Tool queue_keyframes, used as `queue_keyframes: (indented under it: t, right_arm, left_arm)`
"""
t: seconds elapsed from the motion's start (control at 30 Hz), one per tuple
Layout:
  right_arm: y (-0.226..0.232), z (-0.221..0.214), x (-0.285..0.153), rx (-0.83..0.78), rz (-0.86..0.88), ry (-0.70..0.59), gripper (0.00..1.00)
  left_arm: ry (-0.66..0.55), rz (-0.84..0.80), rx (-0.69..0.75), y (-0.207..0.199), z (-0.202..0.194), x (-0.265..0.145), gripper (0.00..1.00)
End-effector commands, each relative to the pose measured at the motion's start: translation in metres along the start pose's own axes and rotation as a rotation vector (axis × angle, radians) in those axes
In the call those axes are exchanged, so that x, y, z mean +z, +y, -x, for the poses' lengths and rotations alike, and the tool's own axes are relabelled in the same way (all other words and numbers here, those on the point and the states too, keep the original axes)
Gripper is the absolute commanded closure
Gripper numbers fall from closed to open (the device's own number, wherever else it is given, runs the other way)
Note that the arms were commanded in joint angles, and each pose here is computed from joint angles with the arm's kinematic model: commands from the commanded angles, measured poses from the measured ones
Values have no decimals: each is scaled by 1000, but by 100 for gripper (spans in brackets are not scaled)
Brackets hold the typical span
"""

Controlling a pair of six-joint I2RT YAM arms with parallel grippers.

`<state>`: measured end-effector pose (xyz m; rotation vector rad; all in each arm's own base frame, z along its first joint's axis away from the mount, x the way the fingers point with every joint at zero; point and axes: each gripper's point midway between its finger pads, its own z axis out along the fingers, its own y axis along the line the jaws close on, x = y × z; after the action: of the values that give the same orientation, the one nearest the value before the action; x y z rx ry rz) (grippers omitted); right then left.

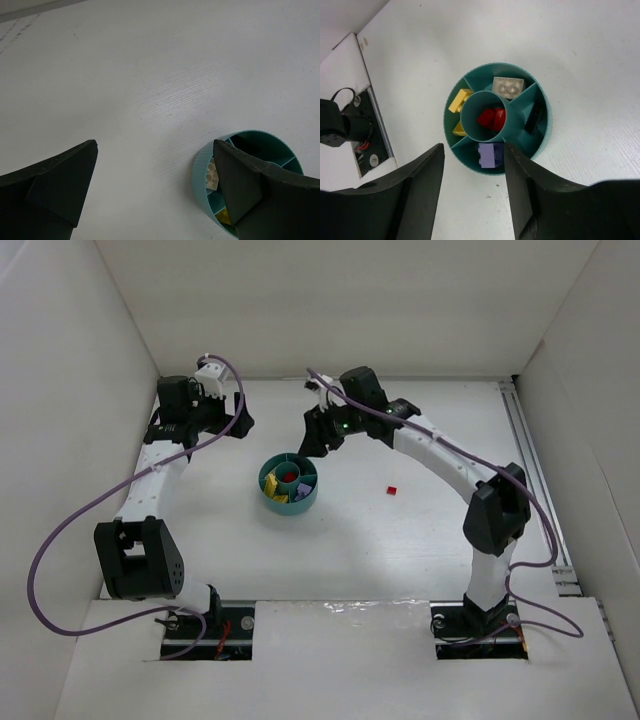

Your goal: Sort the legos into containers by color

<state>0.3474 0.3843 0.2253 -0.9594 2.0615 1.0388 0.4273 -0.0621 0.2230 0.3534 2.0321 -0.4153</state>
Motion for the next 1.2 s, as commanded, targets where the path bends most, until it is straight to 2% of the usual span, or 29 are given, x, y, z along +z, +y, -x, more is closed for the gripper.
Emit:
queue_keyframes:
  t: [0.0,0.1,0.23,0.27,0.37,0.4,0.47,0.5,0.53,0.63,0.7,0.9,1.07,1.17]
  right_arm:
    - [25,17,-3,-32,63,-41,45]
    - [2,13,-11,31,-17,-52,46]
    - [-64,-18,-42,202,-297,-37,52]
    - [-92,-28,-61,253,-409,-36,53]
    - [-127,-84,-102,388,-571,74,55]
    - [-130,-110,-108,409,-570,146,55]
    - [-135,-133,-131,326,-569,212,55]
    - [-145,-158,-145,324,-580,242,55]
    - [-150,-157,-160,187,-582,243,55]
    - [-169,-174,-176,18,-574,300,55]
    - [-181,-188,-181,-118,-524,384,55]
    - [-208,-171,-155,-278,-472,414,53]
    - [-200,-170,-126,-374,-414,454,47]
    - [-190,-172,-117,-393,-349,486,47]
  left_arm:
    - [-45,-13,42,-2,13,-4,1]
    - [-52,-2,55,0,16,-6,1]
    - [-50,18,55,3,16,-6,1]
    - [-49,32,55,5,16,-6,1]
    - [-56,46,39,8,16,-5,1]
    - [-63,58,42,9,18,-8,1]
    - [-64,47,42,7,16,-7,1]
    - [-55,47,51,9,14,-4,1]
    - [-45,32,45,6,10,-4,1]
    - [-24,-5,59,2,8,0,1]
    - [-13,-17,62,2,9,2,1]
    - [10,-29,49,5,11,10,1]
    - [6,1,62,10,11,9,1]
    - [-1,23,79,13,14,6,1]
